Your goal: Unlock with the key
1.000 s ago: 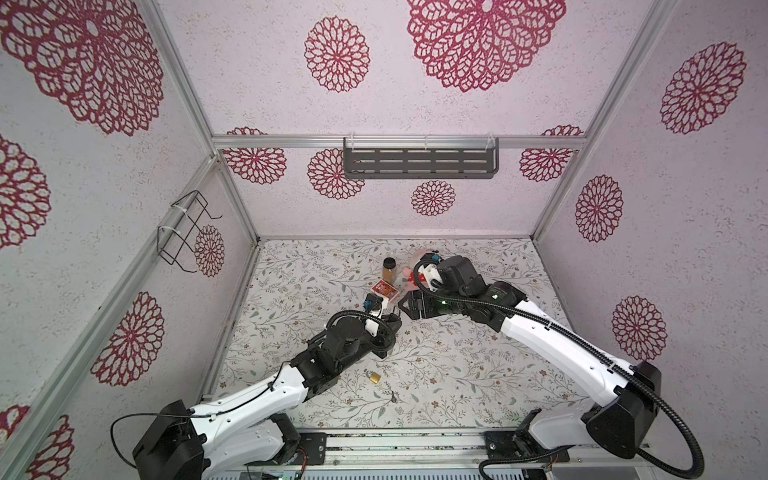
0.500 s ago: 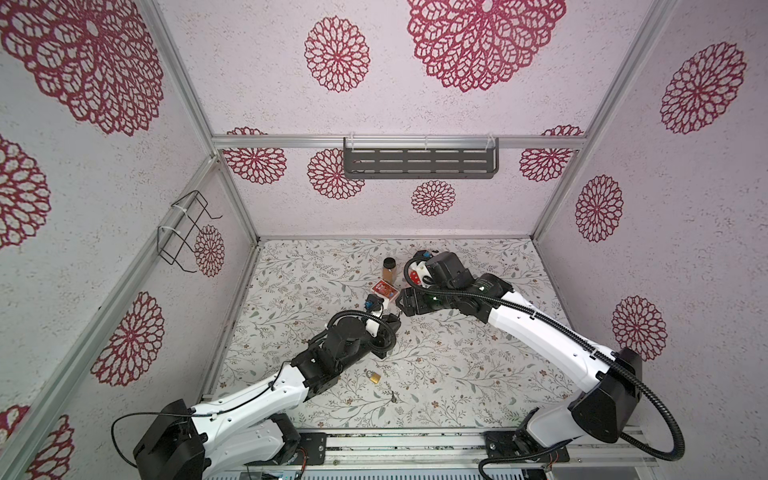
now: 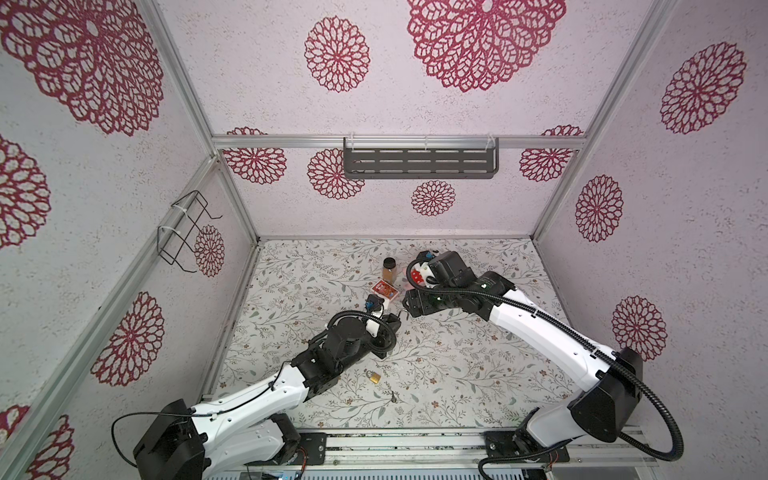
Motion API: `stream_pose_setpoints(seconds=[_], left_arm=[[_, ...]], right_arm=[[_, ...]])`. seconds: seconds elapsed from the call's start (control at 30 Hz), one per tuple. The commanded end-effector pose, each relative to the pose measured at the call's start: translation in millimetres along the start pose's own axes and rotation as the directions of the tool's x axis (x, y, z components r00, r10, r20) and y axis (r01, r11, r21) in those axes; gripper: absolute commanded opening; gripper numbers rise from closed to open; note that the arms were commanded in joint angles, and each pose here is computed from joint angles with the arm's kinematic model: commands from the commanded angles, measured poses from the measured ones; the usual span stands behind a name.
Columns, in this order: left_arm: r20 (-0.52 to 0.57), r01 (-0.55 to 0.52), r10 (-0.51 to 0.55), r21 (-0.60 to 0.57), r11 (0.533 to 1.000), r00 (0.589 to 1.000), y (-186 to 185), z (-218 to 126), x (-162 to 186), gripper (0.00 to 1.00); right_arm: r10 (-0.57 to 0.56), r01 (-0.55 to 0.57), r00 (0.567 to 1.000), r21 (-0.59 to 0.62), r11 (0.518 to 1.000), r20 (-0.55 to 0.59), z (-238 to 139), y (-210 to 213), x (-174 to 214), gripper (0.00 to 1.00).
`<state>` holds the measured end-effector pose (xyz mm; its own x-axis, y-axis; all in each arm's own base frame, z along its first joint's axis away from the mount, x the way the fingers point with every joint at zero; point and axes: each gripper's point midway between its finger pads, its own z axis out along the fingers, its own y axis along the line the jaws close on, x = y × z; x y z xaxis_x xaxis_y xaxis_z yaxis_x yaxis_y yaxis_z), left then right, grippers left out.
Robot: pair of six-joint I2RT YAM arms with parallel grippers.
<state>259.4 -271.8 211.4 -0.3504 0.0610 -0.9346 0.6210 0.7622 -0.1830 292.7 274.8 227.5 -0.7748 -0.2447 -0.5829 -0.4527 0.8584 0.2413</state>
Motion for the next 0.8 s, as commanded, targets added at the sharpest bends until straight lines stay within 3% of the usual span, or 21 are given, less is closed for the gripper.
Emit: stream_pose_setpoints(seconds=[0.0,0.1,0.4,0.5,0.77], left_arm=[[0.088,0.008,-0.008,0.000,1.000,0.996,-2,-3,-22,0.00],[0.085,0.014,-0.015,0.012,1.000,0.996,-4,-2,-24,0.00],[0.058,0.042,-0.042,-0.001,0.999,0.997,-3,1,-21,0.00],[0.044,0.097,-0.095,-0.060,0.993,0.995,7,3,-18,0.00],[-0.114,0.198,-0.215,-0.142,0.970,0.970,7,25,5,0.00]], right_arm=[[-0.009,0.009,1.000,-0.022,1.000,0.015,-17,-2,3,0.85],[0.000,0.004,0.999,-0.096,0.995,0.045,-23,9,2,0.85],[0.091,-0.077,0.990,-0.125,0.989,0.110,-34,-13,8,0.86],[0.145,-0.128,0.980,-0.120,0.984,0.137,-37,-28,16,0.87],[0.267,-0.255,0.951,-0.095,0.962,0.156,-37,-63,48,0.89]])
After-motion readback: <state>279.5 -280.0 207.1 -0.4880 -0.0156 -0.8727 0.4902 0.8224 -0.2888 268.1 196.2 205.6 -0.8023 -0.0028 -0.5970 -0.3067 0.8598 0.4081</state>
